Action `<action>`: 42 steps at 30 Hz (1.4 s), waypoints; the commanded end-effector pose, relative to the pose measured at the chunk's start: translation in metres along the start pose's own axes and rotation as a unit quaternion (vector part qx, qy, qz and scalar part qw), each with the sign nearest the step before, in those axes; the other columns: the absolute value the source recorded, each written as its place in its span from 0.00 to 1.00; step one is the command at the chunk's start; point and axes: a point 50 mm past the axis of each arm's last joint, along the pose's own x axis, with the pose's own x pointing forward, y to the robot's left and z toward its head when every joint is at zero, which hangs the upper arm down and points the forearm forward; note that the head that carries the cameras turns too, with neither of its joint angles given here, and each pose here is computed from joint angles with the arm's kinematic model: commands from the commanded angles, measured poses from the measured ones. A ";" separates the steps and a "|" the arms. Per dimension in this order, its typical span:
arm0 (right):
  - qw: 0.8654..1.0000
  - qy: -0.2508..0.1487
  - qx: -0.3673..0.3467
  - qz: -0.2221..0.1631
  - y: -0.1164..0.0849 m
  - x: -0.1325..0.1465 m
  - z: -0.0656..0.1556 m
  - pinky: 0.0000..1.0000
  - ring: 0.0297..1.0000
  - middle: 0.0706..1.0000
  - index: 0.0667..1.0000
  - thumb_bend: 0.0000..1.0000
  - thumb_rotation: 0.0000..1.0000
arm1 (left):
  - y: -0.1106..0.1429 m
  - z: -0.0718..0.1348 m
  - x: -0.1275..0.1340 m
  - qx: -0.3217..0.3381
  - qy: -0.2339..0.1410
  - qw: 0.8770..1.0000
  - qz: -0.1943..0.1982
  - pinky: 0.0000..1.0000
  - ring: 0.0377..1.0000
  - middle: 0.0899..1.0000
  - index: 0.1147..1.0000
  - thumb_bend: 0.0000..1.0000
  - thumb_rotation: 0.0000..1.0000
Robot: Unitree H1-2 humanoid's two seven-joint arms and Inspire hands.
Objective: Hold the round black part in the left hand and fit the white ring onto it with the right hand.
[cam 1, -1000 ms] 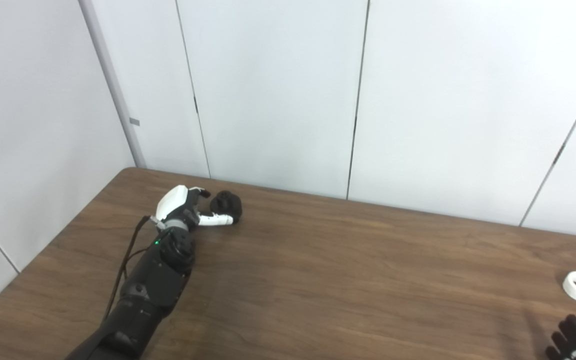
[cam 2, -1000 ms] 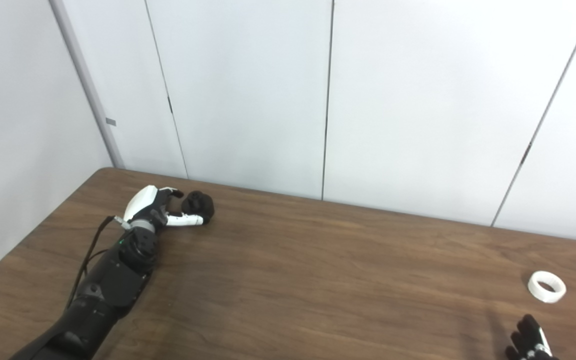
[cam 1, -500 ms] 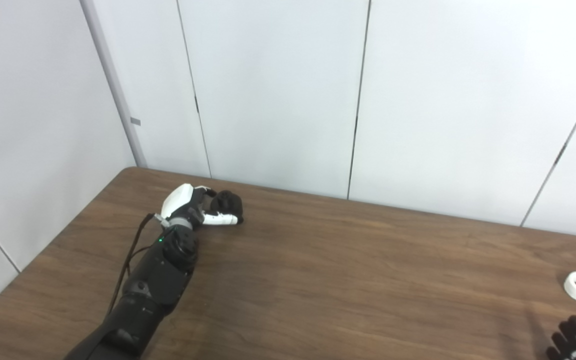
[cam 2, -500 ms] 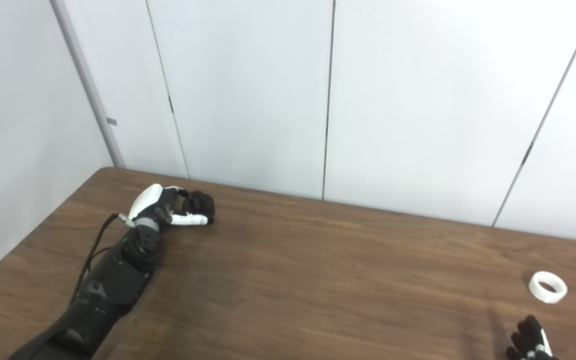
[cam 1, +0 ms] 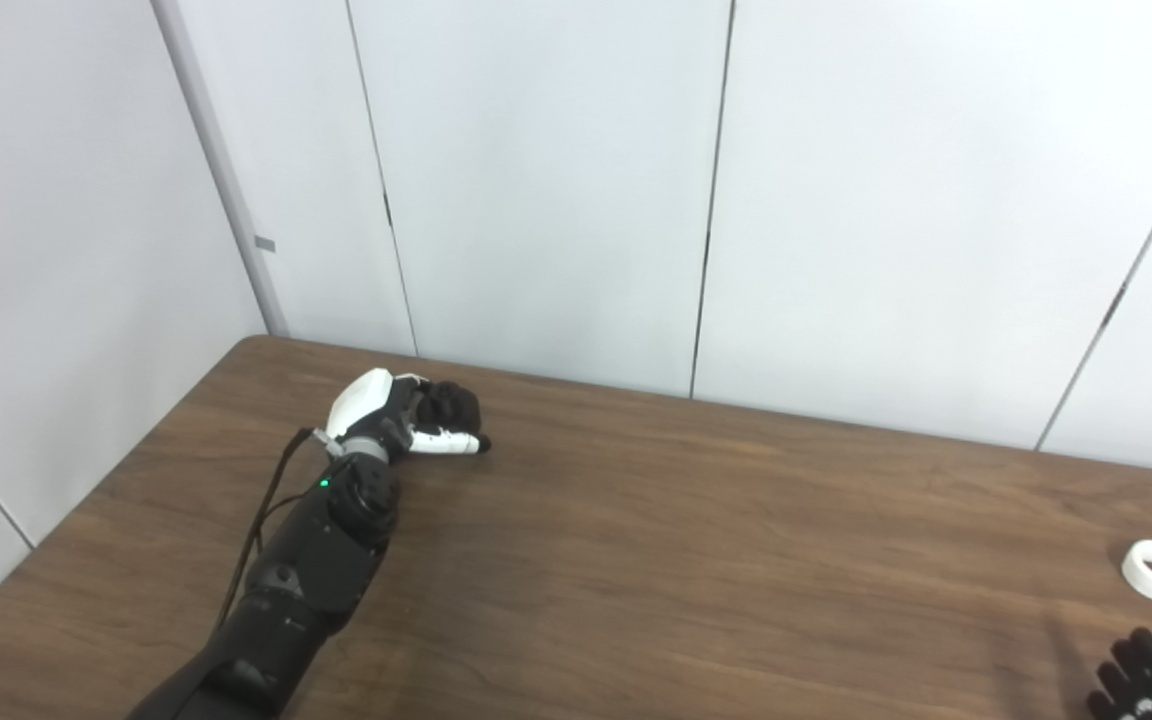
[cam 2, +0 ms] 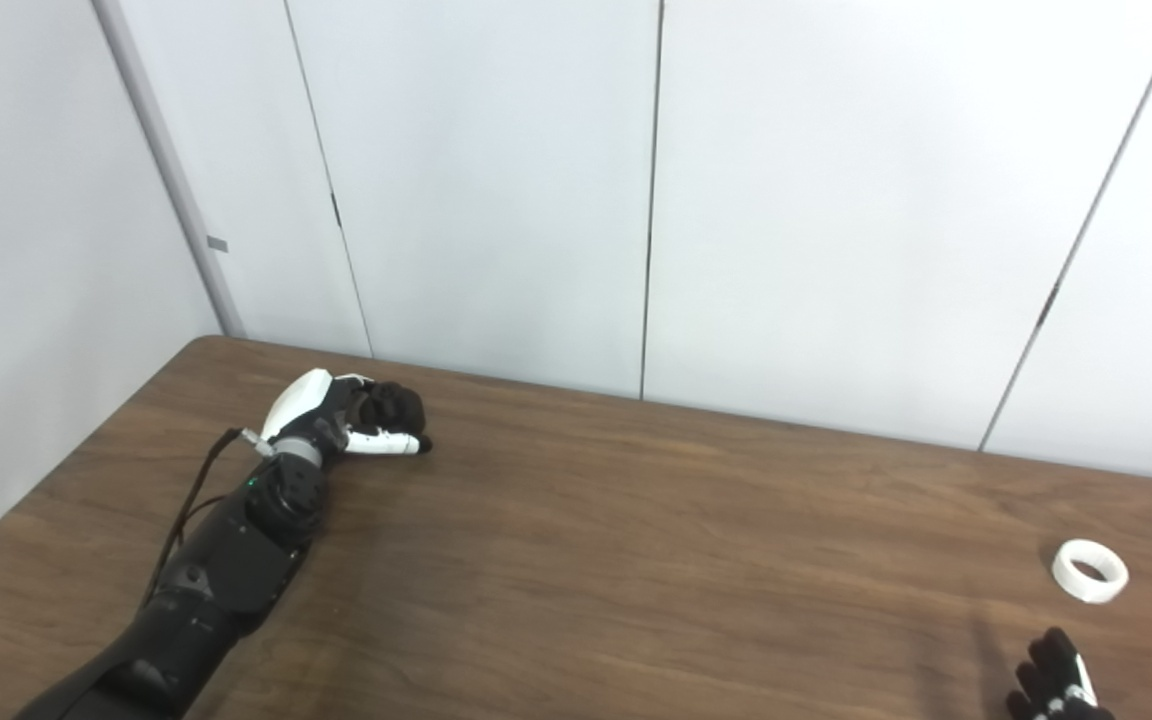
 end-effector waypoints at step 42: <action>1.000 0.028 0.006 0.008 0.012 -0.014 0.001 1.00 1.00 1.00 1.00 0.40 1.00 | 0.007 0.012 -0.043 0.025 -0.124 0.990 0.060 0.87 0.86 0.72 0.42 0.52 0.05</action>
